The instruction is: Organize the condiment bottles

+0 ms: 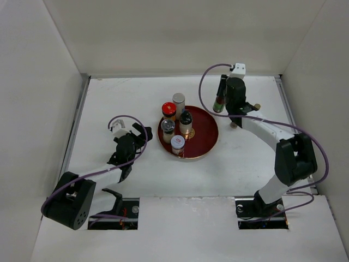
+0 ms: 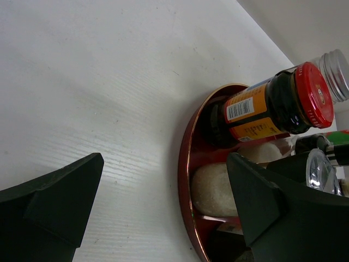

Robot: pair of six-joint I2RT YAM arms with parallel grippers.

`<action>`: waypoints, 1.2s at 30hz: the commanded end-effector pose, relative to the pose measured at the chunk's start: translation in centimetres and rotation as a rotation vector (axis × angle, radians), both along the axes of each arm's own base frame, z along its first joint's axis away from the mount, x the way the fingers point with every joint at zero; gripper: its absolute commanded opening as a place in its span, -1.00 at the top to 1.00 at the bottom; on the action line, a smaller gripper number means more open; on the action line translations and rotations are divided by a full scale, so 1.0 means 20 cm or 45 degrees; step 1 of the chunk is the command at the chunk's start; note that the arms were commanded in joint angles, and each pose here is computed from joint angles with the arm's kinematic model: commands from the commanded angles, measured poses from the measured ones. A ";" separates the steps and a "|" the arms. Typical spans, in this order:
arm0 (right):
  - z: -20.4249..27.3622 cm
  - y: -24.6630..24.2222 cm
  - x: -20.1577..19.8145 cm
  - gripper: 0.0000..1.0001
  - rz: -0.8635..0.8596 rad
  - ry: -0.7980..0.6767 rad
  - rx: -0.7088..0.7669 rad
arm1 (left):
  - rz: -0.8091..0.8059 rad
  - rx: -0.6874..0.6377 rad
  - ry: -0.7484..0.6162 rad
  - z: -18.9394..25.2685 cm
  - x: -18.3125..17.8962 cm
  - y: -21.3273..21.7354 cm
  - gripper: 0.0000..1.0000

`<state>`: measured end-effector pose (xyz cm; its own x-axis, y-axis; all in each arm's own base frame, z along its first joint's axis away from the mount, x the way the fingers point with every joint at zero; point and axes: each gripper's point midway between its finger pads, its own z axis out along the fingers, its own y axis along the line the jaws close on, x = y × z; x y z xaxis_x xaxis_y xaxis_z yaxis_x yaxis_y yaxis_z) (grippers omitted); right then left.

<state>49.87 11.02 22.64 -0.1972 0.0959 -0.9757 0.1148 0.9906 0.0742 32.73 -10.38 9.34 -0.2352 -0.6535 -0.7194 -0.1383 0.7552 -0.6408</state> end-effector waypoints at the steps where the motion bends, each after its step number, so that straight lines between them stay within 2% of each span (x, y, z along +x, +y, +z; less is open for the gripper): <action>1: 0.45 0.23 -0.06 0.32 0.120 -0.325 0.156 | -0.014 -0.048 -0.088 0.11 0.04 -0.04 -1.00; 8: 0.35 0.58 -0.05 0.28 0.282 -0.273 0.166 | -0.020 -0.052 -0.093 0.11 0.04 -0.04 -1.00; 17: 0.14 0.74 0.00 0.22 0.326 -0.188 0.115 | -0.016 -0.049 -0.089 0.10 0.04 -0.03 -1.00; 20: 0.09 0.75 -0.02 0.02 0.328 -0.168 0.104 | -0.026 -0.054 -0.096 0.11 0.03 -0.04 -1.00; 21: 0.09 0.75 -0.04 -0.22 0.332 -0.167 0.104 | -0.024 -0.054 -0.096 0.11 0.04 -0.04 -1.00; 22: 0.10 0.75 -0.04 -0.37 0.334 -0.172 0.107 | -0.024 -0.051 -0.091 0.11 0.04 -0.04 -1.00; 23: 0.12 0.74 -0.06 -0.52 0.332 -0.183 0.112 | -0.022 -0.049 -0.085 0.10 0.04 -0.04 -1.00; 30: 0.38 0.62 -0.25 -0.86 0.334 -0.278 0.204 | -0.024 -0.050 -0.083 0.10 0.04 -0.04 -1.00; 33: 0.36 0.42 -0.34 -0.92 0.249 -0.284 0.227 | -0.029 -0.055 -0.090 0.11 0.04 -0.05 -1.00; 36: 0.20 0.12 -0.38 -0.91 0.022 -0.232 0.236 | -0.029 -0.053 -0.083 0.10 0.04 -0.05 -1.00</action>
<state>42.20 18.53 28.34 -0.0502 0.2176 -0.9747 -0.1044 0.9695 0.2218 32.78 -10.68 9.32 -0.2416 -0.6543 -0.7166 -0.1276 0.7535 -0.6449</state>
